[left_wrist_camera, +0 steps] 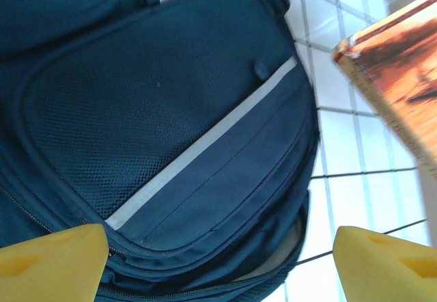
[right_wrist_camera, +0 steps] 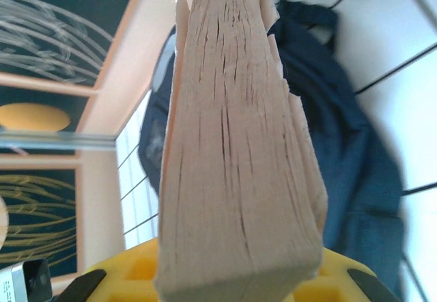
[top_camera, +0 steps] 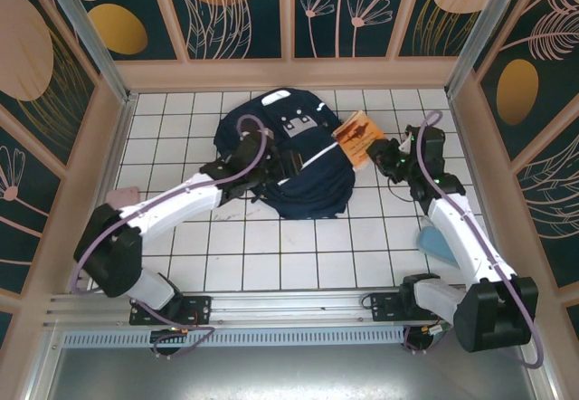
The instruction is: Pack the student bag
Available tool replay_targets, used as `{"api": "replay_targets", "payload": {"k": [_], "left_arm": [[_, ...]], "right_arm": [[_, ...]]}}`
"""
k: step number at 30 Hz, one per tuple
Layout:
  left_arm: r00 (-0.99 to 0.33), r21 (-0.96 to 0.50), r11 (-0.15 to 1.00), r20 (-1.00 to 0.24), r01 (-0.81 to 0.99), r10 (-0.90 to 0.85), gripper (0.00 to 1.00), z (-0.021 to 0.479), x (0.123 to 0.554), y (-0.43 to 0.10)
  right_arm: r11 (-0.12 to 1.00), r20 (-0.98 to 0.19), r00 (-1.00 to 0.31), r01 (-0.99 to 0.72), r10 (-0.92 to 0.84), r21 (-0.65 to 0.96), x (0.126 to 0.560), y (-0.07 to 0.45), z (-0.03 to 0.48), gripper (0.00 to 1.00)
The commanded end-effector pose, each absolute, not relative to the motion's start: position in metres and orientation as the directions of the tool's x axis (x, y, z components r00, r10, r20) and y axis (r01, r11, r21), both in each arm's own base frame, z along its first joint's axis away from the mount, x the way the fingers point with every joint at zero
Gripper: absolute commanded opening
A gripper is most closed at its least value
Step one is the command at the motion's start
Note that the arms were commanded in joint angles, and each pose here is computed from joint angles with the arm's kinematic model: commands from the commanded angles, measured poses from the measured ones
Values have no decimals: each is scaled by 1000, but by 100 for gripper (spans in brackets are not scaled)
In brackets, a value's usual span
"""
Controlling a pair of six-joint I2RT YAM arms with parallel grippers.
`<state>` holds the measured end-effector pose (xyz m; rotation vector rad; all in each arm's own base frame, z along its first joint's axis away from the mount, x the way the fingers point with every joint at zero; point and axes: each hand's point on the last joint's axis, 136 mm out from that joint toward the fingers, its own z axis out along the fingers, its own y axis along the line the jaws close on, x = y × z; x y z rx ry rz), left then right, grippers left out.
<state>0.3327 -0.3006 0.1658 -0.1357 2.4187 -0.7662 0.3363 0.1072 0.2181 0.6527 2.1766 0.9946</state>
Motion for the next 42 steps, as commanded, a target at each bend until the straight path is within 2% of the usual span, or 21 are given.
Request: {"api": "replay_targets", "payload": {"k": [1, 10, 14, 17, 22, 29, 36, 42], "left_arm": [[-817, -407, 903, -563, 140, -127, 84, 158, 332, -315], [-803, -112, 940, -559, 323, 209, 81, 115, 334, -366], [-762, 78, 931, -551, 358, 339, 74, 99, 341, -374], [-754, 154, 924, -539, 351, 376, 69, 92, 350, -374], [-735, 212, 906, -532, 365, 421, 60, 86, 358, -376], [-725, 292, 889, -516, 353, 457, 54, 68, 367, -372], [-720, 309, 869, -488, 386, 494, 62, 61, 366, -373], [-699, 371, 874, -532, 315, 478, 40, 77, 377, -363]], "right_arm": [[613, -369, -664, 170, 650, 772, 325, 93, 214, 13], [599, -346, -655, 207, 672, 773, 316, 75, 206, 14], [584, -327, -652, 221, 684, 782, 312, 69, 201, 14], [575, -317, -652, 224, 689, 787, 310, 68, 200, 14], [571, -317, -652, 218, 689, 791, 308, 68, 200, 14], [569, -320, -649, 213, 690, 795, 310, 68, 201, 13], [565, -319, -646, 214, 694, 797, 310, 67, 202, 13], [560, -316, -646, 211, 695, 802, 310, 68, 203, 13]]}}
